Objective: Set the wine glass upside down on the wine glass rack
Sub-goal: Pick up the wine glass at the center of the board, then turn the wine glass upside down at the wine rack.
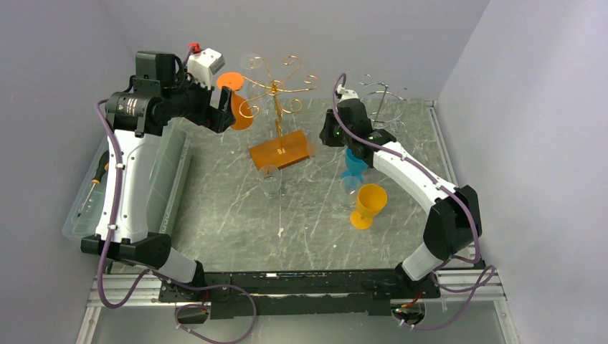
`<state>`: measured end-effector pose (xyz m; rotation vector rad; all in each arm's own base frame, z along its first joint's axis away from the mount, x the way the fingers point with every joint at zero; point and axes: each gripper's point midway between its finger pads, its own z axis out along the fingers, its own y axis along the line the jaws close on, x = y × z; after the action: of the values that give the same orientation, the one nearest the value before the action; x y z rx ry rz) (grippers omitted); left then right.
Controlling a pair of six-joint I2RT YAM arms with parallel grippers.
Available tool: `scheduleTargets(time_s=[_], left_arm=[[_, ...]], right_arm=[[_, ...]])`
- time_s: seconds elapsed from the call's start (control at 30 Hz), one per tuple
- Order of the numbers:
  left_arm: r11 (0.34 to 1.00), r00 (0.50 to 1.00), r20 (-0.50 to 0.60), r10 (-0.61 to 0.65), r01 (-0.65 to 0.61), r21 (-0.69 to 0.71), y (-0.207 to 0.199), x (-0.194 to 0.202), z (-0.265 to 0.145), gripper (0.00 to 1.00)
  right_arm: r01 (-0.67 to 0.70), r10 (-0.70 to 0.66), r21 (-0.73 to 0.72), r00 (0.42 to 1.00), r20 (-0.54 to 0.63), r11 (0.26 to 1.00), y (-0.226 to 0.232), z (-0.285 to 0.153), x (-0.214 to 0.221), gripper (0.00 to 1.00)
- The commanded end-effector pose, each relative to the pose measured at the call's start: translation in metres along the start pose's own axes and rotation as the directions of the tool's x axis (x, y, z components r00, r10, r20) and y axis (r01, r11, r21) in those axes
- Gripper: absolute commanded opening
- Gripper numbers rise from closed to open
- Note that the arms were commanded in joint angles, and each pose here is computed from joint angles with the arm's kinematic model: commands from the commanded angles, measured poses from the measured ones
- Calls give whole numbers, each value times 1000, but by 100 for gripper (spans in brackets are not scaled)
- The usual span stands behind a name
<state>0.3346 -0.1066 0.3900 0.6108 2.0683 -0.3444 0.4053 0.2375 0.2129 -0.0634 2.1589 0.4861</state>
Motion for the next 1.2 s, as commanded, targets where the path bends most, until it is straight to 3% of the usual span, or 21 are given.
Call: scheduleTargets(time_s=[0.0,0.07,0.37,0.73,0.97,1.17], left_arm=[[1000,998,61,12,-13,18,-4,-16,-8,97],[1000,999,54,6,-8,27,-6,-14,-7,97],[997,999,32,-21,19,69,-12,-4,1,97],[983,998,43,-38,29,183,-37,0,-9,97],[957,998,45,-52,37,287,-58,3,-16,94],[935,995,41,-87,68,347,-70,9,-16,85]], right_arm=[[19,-18,-9,999,33,1000,4,-13,-17,13],[18,-18,-12,999,32,1000,4,-17,-18,0],[3,6,-97,996,87,995,22,-76,-40,0],[39,5,-276,987,159,960,54,-184,-69,0],[54,101,-453,945,310,890,93,-239,-118,0],[95,181,-554,888,423,827,119,-255,-159,0]])
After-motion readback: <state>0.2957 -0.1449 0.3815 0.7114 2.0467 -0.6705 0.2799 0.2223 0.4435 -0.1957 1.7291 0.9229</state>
